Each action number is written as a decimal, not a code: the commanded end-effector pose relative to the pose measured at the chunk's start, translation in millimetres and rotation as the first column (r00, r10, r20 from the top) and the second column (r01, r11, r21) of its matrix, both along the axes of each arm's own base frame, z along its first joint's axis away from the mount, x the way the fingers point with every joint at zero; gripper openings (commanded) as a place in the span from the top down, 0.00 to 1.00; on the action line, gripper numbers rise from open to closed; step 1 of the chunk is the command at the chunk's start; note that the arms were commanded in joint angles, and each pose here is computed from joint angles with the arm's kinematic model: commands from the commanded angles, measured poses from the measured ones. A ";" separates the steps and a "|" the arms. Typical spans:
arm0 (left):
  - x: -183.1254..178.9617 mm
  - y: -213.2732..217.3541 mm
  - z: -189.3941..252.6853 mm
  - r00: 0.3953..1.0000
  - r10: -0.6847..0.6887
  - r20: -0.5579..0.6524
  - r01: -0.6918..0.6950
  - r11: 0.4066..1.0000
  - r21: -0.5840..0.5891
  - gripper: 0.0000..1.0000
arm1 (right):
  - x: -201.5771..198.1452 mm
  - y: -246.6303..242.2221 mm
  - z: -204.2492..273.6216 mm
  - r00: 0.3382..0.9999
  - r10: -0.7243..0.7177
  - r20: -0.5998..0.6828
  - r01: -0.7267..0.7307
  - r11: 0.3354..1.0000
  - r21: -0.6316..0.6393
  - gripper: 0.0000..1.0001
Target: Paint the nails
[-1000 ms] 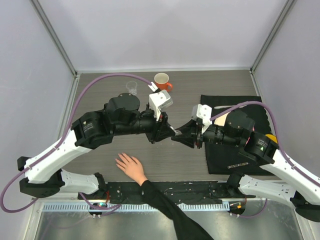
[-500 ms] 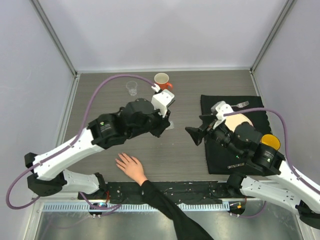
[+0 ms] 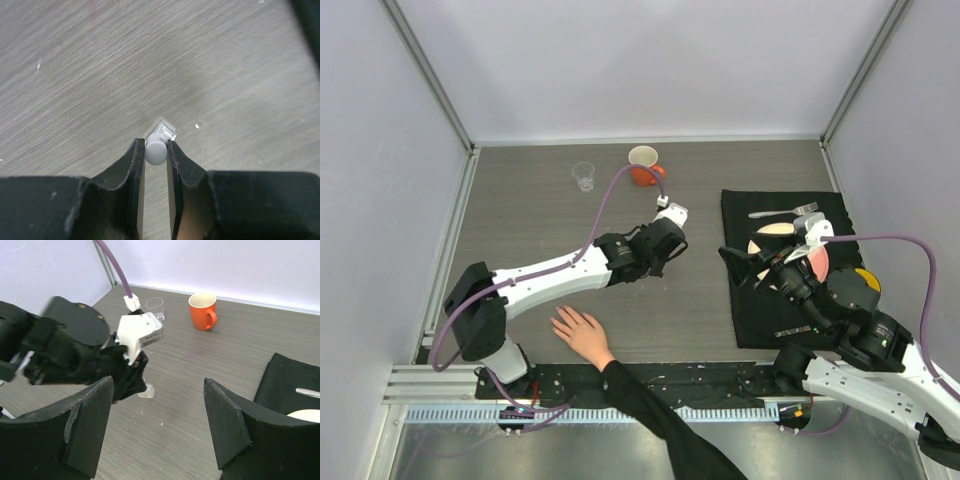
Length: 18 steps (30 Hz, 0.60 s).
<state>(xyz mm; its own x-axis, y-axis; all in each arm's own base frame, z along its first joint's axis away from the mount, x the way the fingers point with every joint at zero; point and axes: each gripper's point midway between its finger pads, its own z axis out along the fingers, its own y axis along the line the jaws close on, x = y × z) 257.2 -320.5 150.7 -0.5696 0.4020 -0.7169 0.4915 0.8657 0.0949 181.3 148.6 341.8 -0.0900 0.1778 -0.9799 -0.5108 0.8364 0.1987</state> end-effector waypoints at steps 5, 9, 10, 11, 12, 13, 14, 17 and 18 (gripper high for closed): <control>25.4 -17.3 -42.3 0.995 0.086 -0.057 -0.090 0.994 -0.065 1.00 | -0.7 -8.7 8.4 0.999 -0.035 -0.001 0.035 0.997 0.065 0.22; 24.3 -21.1 -58.6 0.994 0.072 -0.078 -0.076 0.996 -0.051 1.00 | -0.4 -8.9 6.2 0.999 -0.036 -0.002 0.036 0.998 0.051 0.22; 24.2 -20.2 -61.0 0.994 0.073 -0.080 -0.077 0.996 -0.049 1.00 | 0.0 -9.0 6.9 0.999 -0.038 -0.001 0.038 0.998 0.049 0.22; 23.2 -20.5 -65.2 0.994 0.069 -0.087 -0.073 0.996 -0.046 1.00 | -0.2 -8.2 6.3 0.999 -0.035 -0.003 0.035 0.998 0.047 0.22; 23.6 -21.5 -66.2 0.994 0.067 -0.086 -0.071 0.996 -0.048 1.00 | 0.6 -8.2 4.6 0.999 -0.038 -0.005 0.038 0.998 0.042 0.22; 23.6 -21.5 -66.9 0.994 0.067 -0.087 -0.071 0.996 -0.047 1.00 | 0.7 -7.7 4.3 0.999 -0.037 -0.005 0.037 0.999 0.039 0.22; 23.6 -21.0 -70.4 0.994 0.068 -0.090 -0.072 0.997 -0.040 1.00 | 1.0 -7.8 4.6 0.999 -0.038 -0.005 0.038 0.999 0.039 0.22; 23.7 -20.3 -77.9 0.992 0.071 -0.102 -0.074 0.997 -0.026 1.00 | 1.3 -7.0 3.0 0.999 -0.037 -0.006 0.037 0.999 0.034 0.22; 23.1 -19.7 -79.6 0.992 0.070 -0.106 -0.072 0.997 -0.021 1.00 | 1.3 -7.1 4.0 0.999 -0.037 -0.005 0.037 0.999 0.034 0.22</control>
